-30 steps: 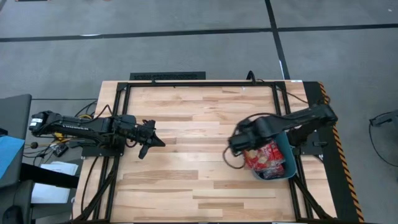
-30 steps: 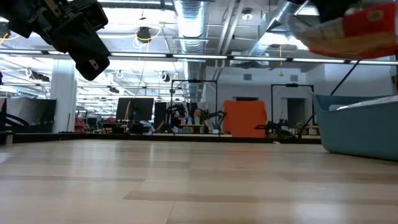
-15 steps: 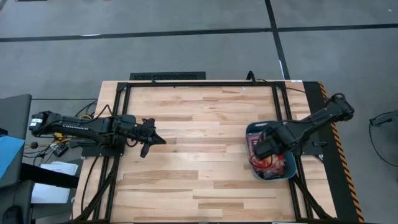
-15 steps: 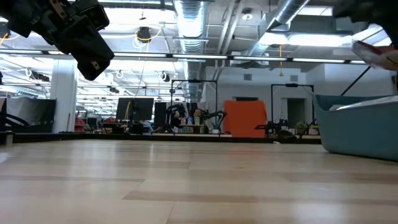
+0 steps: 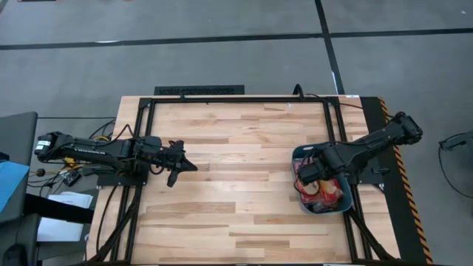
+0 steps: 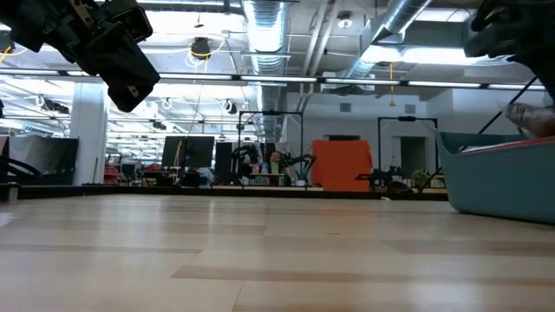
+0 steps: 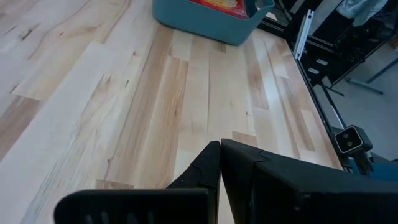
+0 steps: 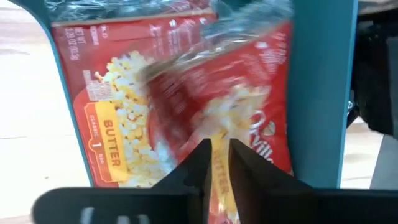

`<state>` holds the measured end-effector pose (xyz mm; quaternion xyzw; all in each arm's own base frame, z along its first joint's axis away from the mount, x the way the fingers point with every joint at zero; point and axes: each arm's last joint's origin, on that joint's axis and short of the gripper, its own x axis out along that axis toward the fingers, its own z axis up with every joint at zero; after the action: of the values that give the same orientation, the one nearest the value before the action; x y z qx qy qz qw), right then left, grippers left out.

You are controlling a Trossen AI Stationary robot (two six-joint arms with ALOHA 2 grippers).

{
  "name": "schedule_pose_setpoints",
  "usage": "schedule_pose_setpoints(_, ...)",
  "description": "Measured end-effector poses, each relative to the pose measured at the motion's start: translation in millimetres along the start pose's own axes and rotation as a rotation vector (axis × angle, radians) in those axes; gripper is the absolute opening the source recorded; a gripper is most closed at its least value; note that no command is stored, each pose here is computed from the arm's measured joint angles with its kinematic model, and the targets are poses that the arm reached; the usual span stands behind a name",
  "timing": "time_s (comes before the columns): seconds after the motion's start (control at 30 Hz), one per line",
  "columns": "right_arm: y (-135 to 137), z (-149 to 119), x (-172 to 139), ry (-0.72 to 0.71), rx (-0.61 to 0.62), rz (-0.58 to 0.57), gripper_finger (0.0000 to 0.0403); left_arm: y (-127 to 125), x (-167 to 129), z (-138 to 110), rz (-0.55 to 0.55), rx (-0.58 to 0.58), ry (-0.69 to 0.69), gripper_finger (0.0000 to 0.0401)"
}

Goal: Sort popcorn bags into baskets
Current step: Stack the popcorn bag into the blue bin, then return to home position

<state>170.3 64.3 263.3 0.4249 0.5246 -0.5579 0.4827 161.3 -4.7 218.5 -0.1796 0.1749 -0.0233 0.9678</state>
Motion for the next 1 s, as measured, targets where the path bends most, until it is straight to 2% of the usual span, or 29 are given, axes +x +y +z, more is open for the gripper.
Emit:
schedule_pose_setpoints(0.2,4.5,6.6,-0.1,-0.029,-0.070,0.032,0.0133,0.0,0.0,0.0,0.000,0.003,0.000,0.0000)
schedule_pose_setpoints(0.33,9.0,8.8,-14.5,-0.208,-0.124,0.156,0.0162,-0.7,-1.3,0.6,-0.012,0.025,-0.004,0.0000)
schedule_pose_setpoints(0.5,20.0,3.9,-55.8,-0.445,-0.363,0.407,0.0179,-12.3,-14.5,23.2,-0.105,0.071,-0.073,0.0000)
schedule_pose_setpoints(0.57,22.7,4.0,-71.9,-0.489,-0.493,0.459,0.0181,-18.4,-23.2,36.0,-0.135,0.100,-0.118,0.0000)
schedule_pose_setpoints(0.67,22.8,4.2,-89.2,-0.545,-0.717,0.478,0.0183,-25.9,-36.5,52.2,-0.158,0.138,-0.194,0.0000)
schedule_pose_setpoints(0.8,27.9,1.1,-102.2,-0.595,-0.749,0.582,0.0179,-30.1,-47.6,60.4,-0.171,0.175,-0.251,0.0000)
schedule_pose_setpoints(0.9,37.6,1.4,-110.5,-0.727,-0.895,0.627,0.0175,-30.6,-52.1,59.0,-0.203,0.061,-0.235,0.0000)
schedule_pose_setpoints(1.0,46.9,16.7,-122.2,-0.848,-0.937,0.677,0.0173,-29.7,-57.2,58.5,-0.197,0.082,-0.244,0.0000)
